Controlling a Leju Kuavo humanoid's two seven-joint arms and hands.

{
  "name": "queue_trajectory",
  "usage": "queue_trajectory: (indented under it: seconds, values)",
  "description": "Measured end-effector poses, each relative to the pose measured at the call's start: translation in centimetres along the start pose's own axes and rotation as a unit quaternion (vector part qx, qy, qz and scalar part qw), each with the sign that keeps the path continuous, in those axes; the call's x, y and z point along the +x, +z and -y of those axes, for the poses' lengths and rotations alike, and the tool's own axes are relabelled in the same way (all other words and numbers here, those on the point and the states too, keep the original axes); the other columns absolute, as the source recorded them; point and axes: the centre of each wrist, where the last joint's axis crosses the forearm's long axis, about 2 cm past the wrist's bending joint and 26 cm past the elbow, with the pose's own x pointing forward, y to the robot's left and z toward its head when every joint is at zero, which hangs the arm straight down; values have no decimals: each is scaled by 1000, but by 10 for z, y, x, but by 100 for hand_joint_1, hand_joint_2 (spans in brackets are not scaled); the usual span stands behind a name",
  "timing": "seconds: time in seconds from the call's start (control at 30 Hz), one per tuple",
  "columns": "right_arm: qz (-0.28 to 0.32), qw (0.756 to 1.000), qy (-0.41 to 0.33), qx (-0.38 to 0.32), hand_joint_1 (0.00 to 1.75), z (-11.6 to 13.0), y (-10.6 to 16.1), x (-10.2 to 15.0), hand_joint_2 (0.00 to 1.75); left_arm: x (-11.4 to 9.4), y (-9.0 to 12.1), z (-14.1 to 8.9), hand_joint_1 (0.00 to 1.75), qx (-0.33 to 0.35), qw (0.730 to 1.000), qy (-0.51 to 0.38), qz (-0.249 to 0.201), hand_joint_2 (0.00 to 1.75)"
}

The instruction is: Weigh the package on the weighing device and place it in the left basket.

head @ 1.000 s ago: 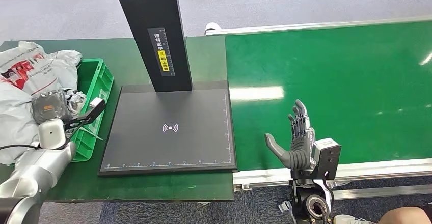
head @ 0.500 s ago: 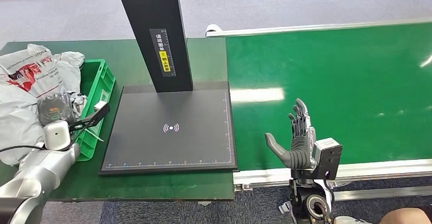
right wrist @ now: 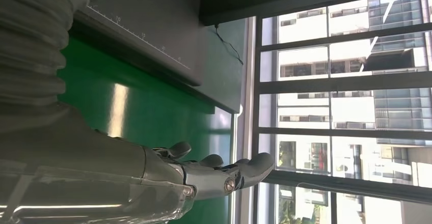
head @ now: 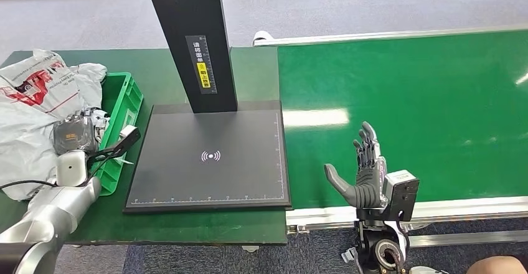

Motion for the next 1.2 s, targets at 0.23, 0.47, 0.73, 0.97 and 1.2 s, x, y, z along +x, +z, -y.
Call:
queue_trajectory:
  seconds: [0.23,0.47,0.73,0.97,1.2]
  values:
    - [3,1000,-2,-6,0,3,3,-1,175,-1,-1,-1,0,-2,998,48,49,0]
    - [4,1000,1,-12,0,6,3,-2,175,-4,-1,-2,0,40,977,205,44,0]
    - [0,1000,8,-22,0,9,5,-3,175,-4,-9,-18,0,120,948,293,36,0]
    - [0,1000,12,-25,0,11,7,-4,175,-1,-12,-32,0,172,923,343,39,0]
    - [4,999,15,-28,0,12,7,-4,175,2,-10,-58,0,218,891,394,48,0]
